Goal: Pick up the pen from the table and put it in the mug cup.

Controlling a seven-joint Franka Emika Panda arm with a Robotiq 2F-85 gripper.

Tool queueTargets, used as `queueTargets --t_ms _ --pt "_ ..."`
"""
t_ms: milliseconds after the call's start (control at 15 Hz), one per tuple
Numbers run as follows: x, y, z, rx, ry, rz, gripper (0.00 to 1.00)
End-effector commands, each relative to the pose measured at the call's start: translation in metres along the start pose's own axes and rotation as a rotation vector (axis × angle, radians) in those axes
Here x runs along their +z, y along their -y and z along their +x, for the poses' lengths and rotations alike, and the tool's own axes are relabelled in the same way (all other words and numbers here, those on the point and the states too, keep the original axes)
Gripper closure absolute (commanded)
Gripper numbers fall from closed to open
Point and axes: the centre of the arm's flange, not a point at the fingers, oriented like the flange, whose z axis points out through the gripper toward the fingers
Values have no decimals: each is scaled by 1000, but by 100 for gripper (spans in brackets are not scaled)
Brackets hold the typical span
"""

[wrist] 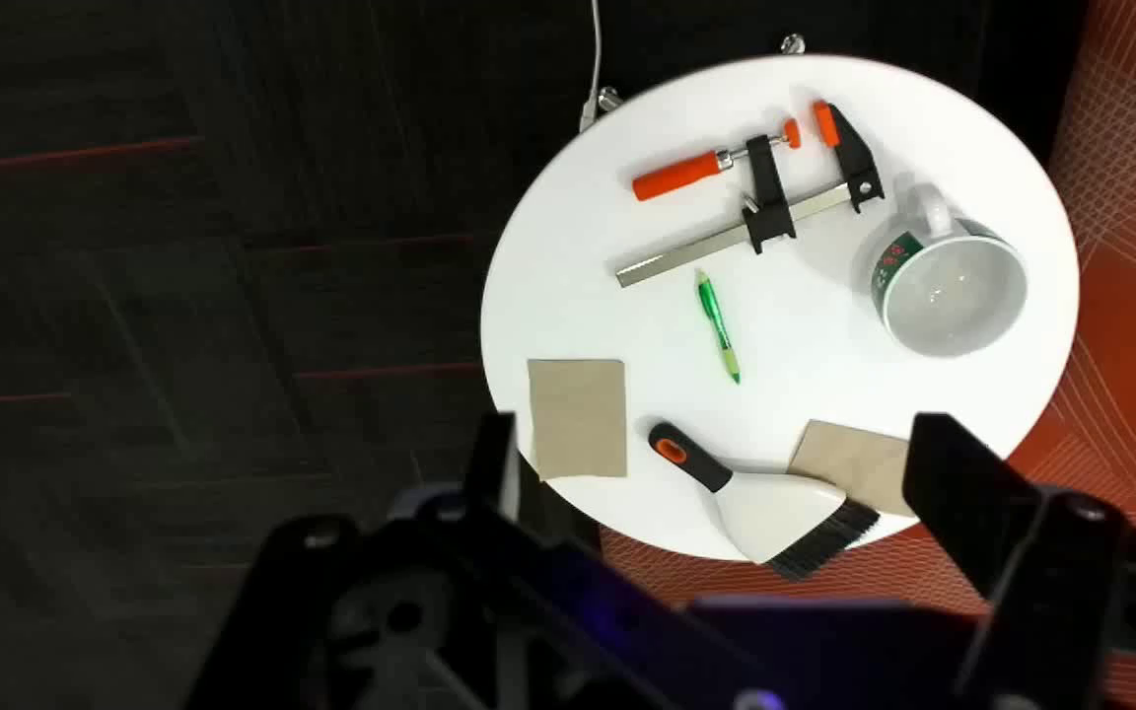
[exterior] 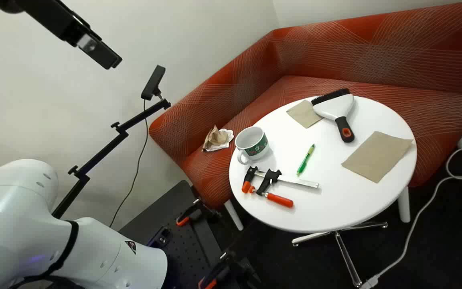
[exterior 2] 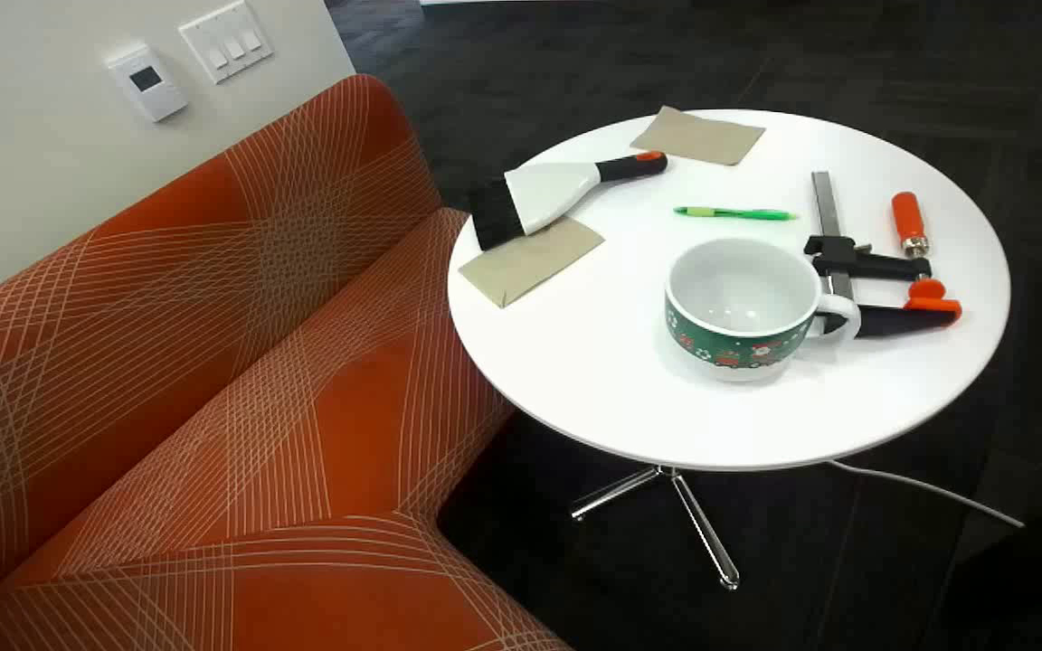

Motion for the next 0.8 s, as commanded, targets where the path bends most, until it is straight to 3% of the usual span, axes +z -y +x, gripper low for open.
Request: queueTargets --t_ms 0,733 --pt "0 0 0 0 0 0 0" --pt "5 1 5 -11 0 5 0"
